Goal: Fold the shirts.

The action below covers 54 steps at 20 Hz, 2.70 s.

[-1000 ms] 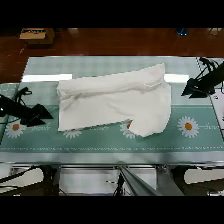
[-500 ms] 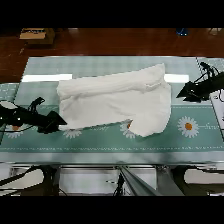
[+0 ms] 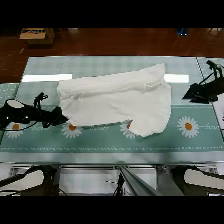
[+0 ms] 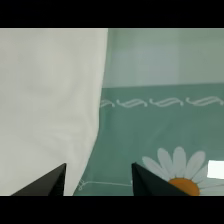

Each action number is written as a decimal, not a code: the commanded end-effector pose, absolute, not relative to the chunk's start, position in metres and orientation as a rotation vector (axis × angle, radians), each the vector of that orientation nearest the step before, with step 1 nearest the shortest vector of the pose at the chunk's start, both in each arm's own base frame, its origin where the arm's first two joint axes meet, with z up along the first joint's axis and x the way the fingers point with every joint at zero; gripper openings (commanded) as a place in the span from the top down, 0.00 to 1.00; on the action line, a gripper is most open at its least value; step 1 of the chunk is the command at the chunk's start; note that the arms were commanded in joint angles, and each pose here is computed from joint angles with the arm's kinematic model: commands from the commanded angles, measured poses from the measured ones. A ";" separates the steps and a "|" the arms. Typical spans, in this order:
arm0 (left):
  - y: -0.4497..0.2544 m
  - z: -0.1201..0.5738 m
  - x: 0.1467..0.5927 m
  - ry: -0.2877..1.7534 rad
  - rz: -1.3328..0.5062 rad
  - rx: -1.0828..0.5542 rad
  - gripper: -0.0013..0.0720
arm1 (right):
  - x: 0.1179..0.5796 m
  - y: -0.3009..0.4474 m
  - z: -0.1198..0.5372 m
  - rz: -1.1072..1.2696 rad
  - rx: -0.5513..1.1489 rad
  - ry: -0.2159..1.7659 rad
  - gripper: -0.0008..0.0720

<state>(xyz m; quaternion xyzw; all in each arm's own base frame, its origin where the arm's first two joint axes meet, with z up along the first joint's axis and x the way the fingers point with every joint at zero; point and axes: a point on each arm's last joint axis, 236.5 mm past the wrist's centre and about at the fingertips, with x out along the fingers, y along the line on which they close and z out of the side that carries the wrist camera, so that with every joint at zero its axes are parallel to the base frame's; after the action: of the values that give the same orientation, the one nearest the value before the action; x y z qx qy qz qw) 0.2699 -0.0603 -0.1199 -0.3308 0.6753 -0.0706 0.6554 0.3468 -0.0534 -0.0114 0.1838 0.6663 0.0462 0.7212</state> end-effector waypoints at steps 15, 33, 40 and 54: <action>-0.066 -0.113 0.268 1.525 -0.235 -0.704 0.95 | 0.316 0.034 -0.115 0.116 0.550 1.483 0.77; -0.051 -0.021 0.479 0.981 -0.247 -0.659 0.95 | 0.577 0.039 0.015 0.104 0.457 0.739 0.93; -0.021 -0.046 0.513 0.905 -0.124 -0.654 0.77 | 0.590 0.031 -0.034 0.051 0.467 0.757 0.93; -0.048 -0.047 0.476 1.067 -0.263 -0.713 0.23 | 0.537 -0.068 -0.061 -0.055 0.555 0.964 0.17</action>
<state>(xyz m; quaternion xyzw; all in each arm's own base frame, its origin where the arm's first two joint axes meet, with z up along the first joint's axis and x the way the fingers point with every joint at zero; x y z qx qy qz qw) 0.4865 -0.0375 -0.0479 -0.3243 0.4778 -0.1014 0.8101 0.5599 -0.0611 -0.0347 0.2061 0.4057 -0.0379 0.8897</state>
